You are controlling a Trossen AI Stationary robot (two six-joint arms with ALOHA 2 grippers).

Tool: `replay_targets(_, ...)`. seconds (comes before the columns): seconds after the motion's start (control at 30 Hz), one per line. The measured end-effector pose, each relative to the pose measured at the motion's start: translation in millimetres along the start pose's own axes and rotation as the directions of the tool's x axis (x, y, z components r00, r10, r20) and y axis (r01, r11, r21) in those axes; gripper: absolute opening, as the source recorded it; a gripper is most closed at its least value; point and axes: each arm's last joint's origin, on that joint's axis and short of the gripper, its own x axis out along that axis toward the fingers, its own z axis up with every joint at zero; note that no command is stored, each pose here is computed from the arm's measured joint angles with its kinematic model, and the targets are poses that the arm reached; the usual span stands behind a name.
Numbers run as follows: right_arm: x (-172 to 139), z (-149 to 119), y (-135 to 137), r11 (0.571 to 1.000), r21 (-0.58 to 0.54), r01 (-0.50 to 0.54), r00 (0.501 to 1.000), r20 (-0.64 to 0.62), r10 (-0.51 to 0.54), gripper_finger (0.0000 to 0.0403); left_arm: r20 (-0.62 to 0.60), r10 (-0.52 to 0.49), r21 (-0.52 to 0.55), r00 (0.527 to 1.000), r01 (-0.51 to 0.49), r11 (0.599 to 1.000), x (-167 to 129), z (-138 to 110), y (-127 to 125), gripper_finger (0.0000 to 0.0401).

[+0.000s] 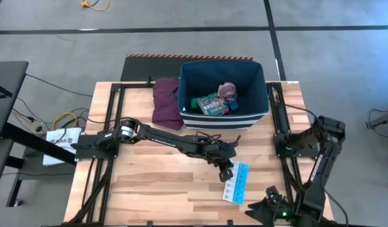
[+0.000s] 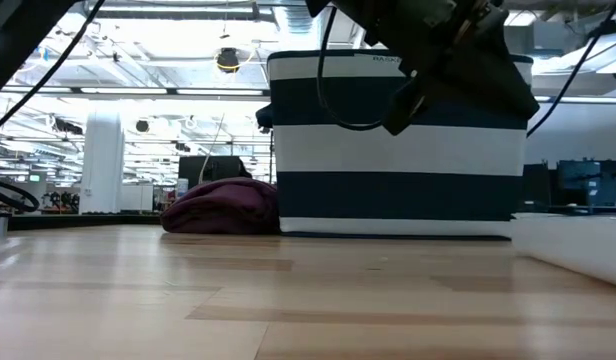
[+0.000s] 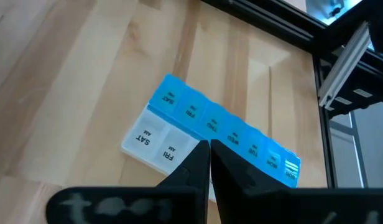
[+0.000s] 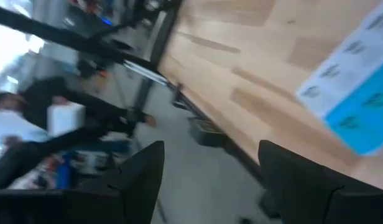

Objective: Pick & place medical supplies in basket/bin
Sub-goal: Put the white and blue medicine organizer into the blue organizer

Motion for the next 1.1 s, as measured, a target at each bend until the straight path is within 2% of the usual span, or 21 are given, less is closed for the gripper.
replay_targets(0.17,-19,29,1,0.986,-0.092,0.139,0.982,-0.117,-0.149,0.0255,-0.016,0.007,0.002,1.0,-0.007,1.0,0,-2,0,0.0)
replay_targets(0.3,-27,45,-2,0.958,-0.085,0.275,0.935,-0.208,-0.287,0.0255,-0.021,0.008,0.017,1.0,-0.008,1.0,3,-7,1,0.0)
replay_targets(0.37,-21,47,-4,0.949,-0.086,0.303,0.929,-0.195,-0.314,0.0255,-0.013,-0.007,0.022,1.0,0.007,1.0,8,-14,3,0.0)
replay_targets(0.53,15,35,-19,0.945,-0.042,0.323,0.936,-0.13,-0.326,0.0255,-0.004,-0.023,0.018,1.0,0.023,1.0,24,-41,11,0.0)
replay_targets(0.63,35,23,-29,0.95,0.026,0.311,0.943,-0.132,-0.306,0.0255,0.009,-0.068,0.024,0.998,0.068,0.997,27,-46,14,0.0)
replay_targets(0.73,48,12,-33,0.953,0.053,0.298,0.945,-0.154,-0.287,0.0255,0.003,-0.091,0.074,0.996,0.091,0.993,28,-47,14,0.0)
replay_targets(0.8,52,10,-35,0.948,0.068,0.312,0.941,-0.161,-0.298,0.0255,0.043,-0.14,0.127,0.989,0.133,0.983,27,-43,11,0.0)
replay_targets(0.9,52,10,-33,0.947,0.104,0.303,0.944,-0.167,-0.284,0.0255,0.127,-0.26,0.231,0.957,0.227,0.946,25,-33,0,0.0)
replay_targets(1.1,43,20,-18,0.964,0.109,0.244,0.956,-0.196,-0.22,0.0255,0.107,-0.218,0.19,0.97,0.196,0.962,41,-46,7,0.0)
